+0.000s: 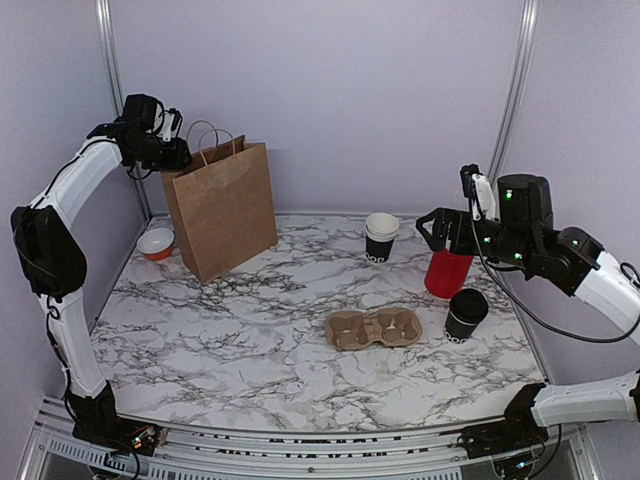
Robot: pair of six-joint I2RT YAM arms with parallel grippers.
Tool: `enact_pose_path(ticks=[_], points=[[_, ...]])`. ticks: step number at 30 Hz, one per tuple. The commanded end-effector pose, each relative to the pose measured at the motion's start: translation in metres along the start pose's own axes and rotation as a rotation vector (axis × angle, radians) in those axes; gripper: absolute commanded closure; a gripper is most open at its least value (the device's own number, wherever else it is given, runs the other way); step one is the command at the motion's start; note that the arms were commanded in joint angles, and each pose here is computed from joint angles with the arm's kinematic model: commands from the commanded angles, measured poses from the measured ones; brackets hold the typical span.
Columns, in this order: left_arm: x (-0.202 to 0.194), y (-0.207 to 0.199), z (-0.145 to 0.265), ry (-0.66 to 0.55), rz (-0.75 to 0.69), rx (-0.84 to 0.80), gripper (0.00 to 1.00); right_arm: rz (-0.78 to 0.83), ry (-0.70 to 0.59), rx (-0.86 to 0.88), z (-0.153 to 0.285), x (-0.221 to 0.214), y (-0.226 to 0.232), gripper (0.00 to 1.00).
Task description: Pack the takeout coffee
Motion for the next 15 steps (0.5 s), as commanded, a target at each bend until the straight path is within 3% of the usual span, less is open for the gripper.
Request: enact_pose_path(ticks=[1,10,15], points=[[-0.003,-0.003,-0.003,0.023,0.008,-0.044,0.54,-0.006,-0.006,0.020,0.000,0.002,0.005,0.01],[-0.008,-0.005,0.005,0.031,0.020,-0.051,0.83,-0.007,-0.007,0.029,-0.004,0.003,0.007,0.01],[-0.006,-0.011,0.015,0.021,0.043,-0.085,0.92,-0.009,-0.008,0.034,-0.006,0.003,0.008,0.01]])
Point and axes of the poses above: each gripper's point midway between its finger pads, its own z axis back along the fingers, its own y axis along the line the jaws close on, x = y × z, the point moved 4 cm from there along z, back along the fingers, and after that the axes turned 1 degree about z, right-handed, at the moved point
